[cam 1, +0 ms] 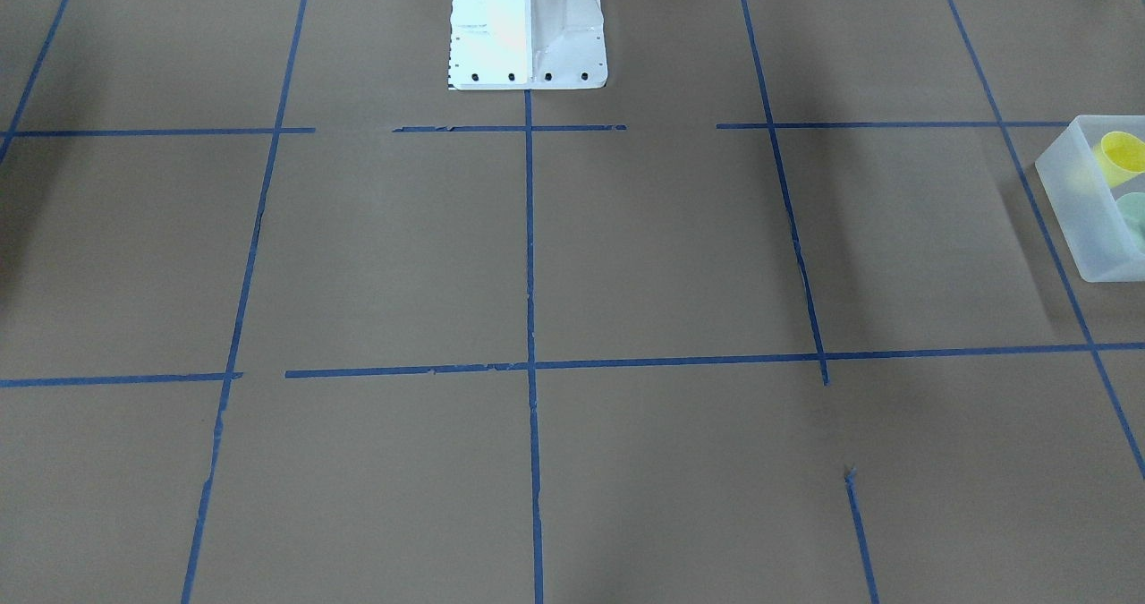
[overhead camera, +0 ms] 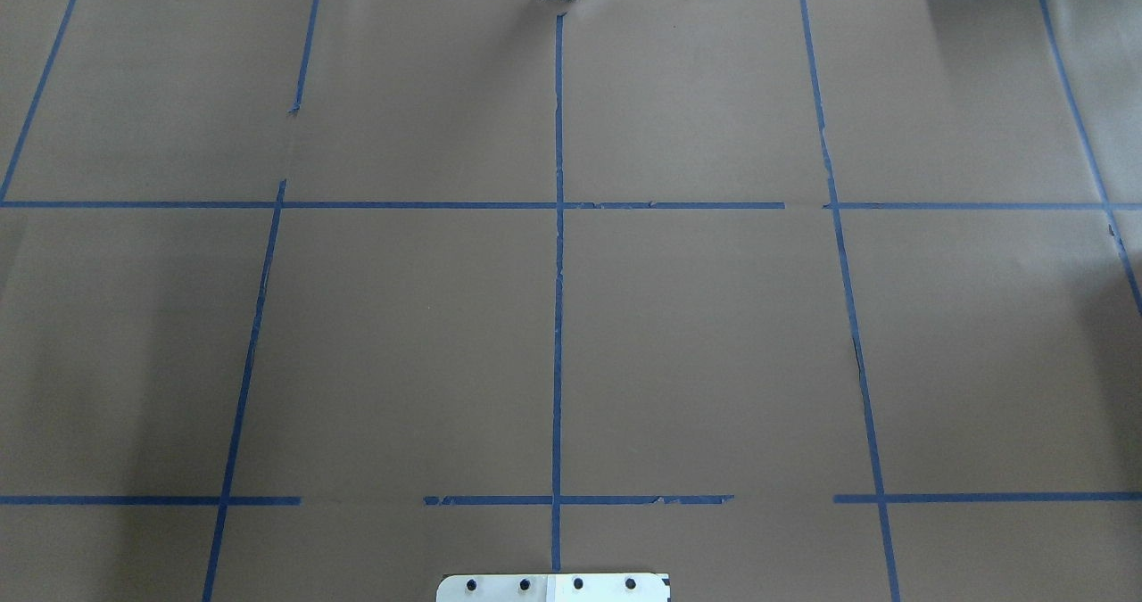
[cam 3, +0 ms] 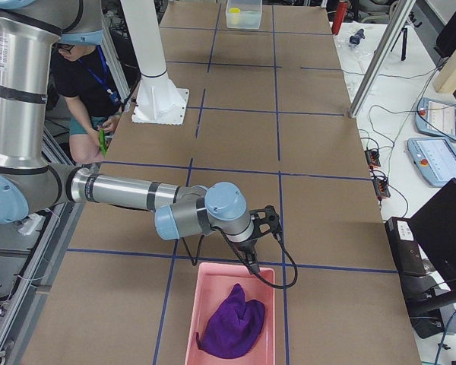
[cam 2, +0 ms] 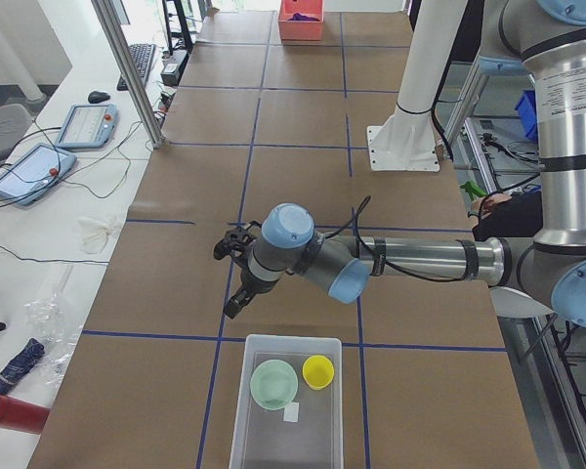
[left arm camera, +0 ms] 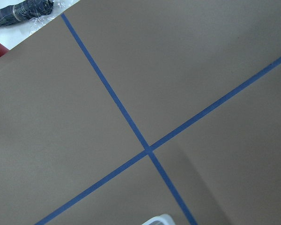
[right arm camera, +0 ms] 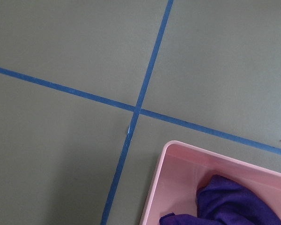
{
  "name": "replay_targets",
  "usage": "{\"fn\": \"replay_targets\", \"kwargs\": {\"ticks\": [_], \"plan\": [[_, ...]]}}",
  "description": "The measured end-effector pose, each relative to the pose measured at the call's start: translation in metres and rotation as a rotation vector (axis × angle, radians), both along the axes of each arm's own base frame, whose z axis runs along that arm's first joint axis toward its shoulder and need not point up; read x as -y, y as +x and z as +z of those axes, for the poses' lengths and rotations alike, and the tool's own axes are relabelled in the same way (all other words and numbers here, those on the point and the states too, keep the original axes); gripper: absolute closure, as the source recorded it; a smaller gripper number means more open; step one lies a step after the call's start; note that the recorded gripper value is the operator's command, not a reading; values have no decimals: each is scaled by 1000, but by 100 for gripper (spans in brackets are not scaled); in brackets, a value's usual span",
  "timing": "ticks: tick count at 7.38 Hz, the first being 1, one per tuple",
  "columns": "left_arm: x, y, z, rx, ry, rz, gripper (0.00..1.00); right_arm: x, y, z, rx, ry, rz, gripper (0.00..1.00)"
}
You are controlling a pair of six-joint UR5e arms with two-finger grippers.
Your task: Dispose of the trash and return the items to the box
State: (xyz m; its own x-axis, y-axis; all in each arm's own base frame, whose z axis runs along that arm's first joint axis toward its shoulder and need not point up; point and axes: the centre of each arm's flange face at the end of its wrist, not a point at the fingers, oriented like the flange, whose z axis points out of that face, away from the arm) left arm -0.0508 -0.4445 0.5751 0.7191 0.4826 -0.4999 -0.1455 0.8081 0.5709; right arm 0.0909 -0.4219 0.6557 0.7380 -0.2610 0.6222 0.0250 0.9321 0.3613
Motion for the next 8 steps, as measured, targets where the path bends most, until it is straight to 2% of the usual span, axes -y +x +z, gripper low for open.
{"fn": "replay_targets", "kwargs": {"ticks": [2,4,5,6,8], "plan": [[-7,-4,24,-83,-219,2,0,-7,-12,14,-3,-50,-30,0],[-32,-11,66,-88,-391,-21,0,-3,-19,20,6,-223,-47,0],[-52,-14,85,-72,-444,-34,0,-1,-16,16,7,-275,-43,0],[-66,-16,95,-61,-472,-43,0,-6,-13,16,7,-265,-44,0],[-66,-17,103,-53,-493,-46,0,-15,-12,19,7,-206,-49,0]]}}
